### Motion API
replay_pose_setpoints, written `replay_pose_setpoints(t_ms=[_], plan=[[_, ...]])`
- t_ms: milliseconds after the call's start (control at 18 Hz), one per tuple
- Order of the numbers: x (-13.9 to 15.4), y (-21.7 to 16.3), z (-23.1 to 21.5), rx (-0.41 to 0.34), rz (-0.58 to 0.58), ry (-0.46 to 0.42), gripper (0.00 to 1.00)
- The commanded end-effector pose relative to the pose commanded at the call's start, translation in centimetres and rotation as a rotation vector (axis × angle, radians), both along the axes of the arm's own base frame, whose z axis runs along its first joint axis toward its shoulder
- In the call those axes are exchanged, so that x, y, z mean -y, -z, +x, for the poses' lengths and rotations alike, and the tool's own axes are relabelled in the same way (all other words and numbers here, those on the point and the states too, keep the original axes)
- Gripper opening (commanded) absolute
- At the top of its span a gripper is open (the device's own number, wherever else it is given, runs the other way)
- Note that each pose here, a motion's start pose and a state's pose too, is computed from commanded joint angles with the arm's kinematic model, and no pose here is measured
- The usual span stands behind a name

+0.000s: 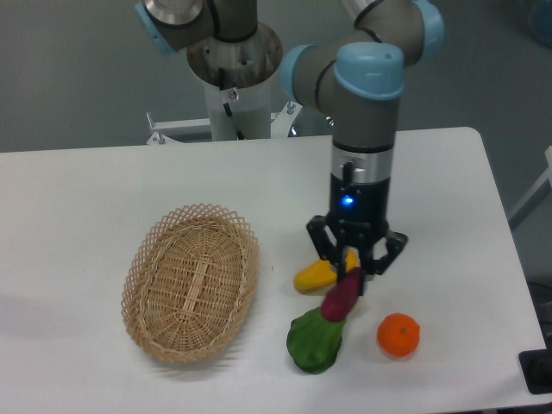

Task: Place the sweet potato in the basket
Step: 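Close the gripper on the purple sweet potato and lift it, then carry the sweet potato over the wicker basket and lower it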

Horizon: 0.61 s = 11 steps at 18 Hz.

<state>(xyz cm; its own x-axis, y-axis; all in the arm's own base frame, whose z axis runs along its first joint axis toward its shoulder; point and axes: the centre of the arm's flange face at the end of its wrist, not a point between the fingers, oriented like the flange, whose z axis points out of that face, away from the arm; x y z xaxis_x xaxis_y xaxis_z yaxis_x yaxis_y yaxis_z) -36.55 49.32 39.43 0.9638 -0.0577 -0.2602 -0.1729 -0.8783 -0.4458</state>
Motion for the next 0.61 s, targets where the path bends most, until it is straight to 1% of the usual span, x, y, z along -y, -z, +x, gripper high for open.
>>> replay_pose_setpoints(t_ms=[111,389,611], plan=[[-0.6,2.0,2.8,0.0,-0.061,0.025,0.19],[-3.5,5.8,11.3,-0.085,-0.247,0.11,0.19],[-5.8,9.4,16.1,-0.117,-0.35,0.16,0.2]])
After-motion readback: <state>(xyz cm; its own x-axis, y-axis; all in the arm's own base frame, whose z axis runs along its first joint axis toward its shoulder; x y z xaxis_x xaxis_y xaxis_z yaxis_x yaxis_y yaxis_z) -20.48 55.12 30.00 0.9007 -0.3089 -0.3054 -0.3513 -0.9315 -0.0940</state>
